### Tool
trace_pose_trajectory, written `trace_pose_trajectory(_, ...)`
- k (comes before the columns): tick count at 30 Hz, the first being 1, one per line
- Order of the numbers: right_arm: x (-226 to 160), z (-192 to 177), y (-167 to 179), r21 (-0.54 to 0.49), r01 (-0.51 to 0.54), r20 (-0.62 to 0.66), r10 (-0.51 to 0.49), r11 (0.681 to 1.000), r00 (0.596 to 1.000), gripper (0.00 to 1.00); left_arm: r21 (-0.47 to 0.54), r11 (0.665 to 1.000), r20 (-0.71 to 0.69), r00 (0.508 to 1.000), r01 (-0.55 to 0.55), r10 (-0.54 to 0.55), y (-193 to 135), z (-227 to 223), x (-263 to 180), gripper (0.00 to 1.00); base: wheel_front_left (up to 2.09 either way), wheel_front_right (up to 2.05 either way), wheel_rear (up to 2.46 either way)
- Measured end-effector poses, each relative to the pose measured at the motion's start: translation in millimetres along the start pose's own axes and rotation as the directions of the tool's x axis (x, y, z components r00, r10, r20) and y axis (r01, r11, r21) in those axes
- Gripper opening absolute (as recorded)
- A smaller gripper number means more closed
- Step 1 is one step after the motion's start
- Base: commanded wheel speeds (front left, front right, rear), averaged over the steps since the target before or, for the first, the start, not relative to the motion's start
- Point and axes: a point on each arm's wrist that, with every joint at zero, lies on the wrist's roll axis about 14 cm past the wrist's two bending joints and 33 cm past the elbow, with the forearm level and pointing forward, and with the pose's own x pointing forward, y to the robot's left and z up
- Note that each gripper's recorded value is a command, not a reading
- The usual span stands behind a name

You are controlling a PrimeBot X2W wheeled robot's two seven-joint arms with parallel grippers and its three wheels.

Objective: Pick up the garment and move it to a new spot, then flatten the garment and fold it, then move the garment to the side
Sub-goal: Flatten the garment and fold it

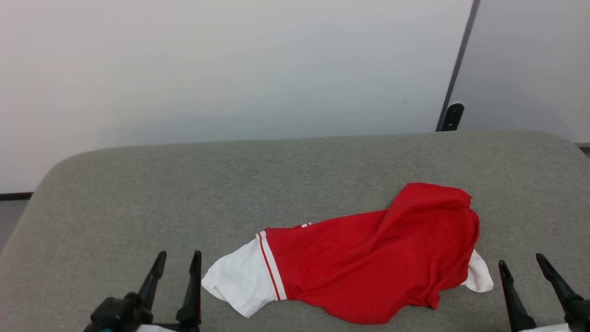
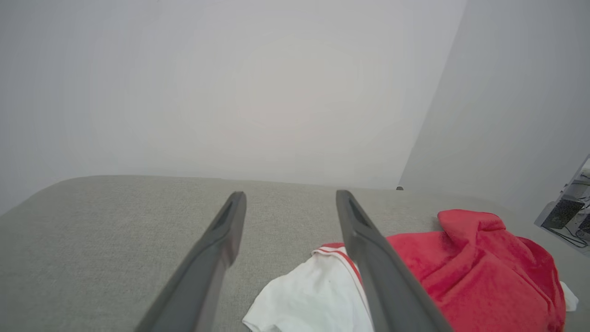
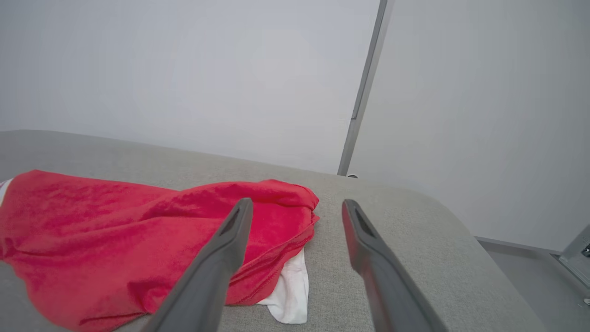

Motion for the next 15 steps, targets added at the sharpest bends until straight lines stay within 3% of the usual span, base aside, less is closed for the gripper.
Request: trace_pose_trajectory(15, -5.4, 4.2, 2.4, 0.002, 0.028, 0.025, -0.028, 1.0, 0.999, 1.0, -0.023, 0.999, -0.023, 0.999, 0.032, -0.032, -12.0, -9.0, 5.5, 1.0, 0.0, 0.0, 0.0)
